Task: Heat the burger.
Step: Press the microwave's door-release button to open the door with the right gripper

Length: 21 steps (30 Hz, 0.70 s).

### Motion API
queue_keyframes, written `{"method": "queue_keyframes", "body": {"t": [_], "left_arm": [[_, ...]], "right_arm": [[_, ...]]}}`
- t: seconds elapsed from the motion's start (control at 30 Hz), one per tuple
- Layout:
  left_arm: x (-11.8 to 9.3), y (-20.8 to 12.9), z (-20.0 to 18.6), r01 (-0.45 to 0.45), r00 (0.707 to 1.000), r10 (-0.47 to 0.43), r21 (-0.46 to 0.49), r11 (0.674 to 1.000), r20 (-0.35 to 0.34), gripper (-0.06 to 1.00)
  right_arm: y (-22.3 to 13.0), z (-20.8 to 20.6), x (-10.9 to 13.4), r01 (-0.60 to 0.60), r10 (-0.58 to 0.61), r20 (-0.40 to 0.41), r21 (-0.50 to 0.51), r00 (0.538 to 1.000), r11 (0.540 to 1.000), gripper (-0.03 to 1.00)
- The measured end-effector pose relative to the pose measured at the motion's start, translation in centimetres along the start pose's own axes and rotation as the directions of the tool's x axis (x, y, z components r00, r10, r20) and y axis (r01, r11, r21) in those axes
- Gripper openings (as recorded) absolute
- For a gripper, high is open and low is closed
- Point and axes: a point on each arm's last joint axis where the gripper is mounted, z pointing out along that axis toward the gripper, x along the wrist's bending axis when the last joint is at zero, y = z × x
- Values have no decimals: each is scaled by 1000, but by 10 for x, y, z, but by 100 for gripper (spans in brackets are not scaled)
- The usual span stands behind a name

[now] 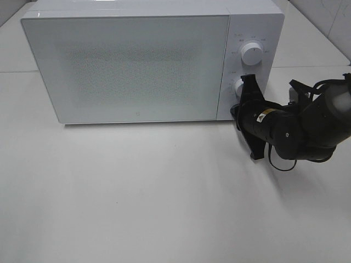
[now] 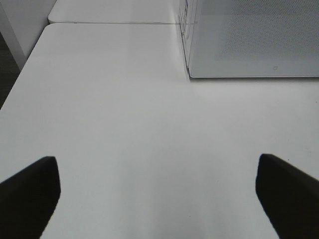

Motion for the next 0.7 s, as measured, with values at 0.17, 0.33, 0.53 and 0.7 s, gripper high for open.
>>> {"method": "queue_keyframes", "body": {"t": [0.17,0.33,0.53,0.7], "left_arm": [[0,0,0,0,1000,0,0,1000,0,99],[0,0,0,0,1000,0,0,1000,0,99],[0,0,0,0,1000,0,0,1000,0,99],[0,0,0,0,1000,0,0,1000,0,99]], "right_arm": [[0,0,0,12,-12,-4,-7,1000,1000,2],[1,0,1,27,-27,-21,-22,999,999,2],[2,0,1,28,-29,-31,-27,999,999,2],[2,0,1,28,-29,-36,-28,999,999,2]]}}
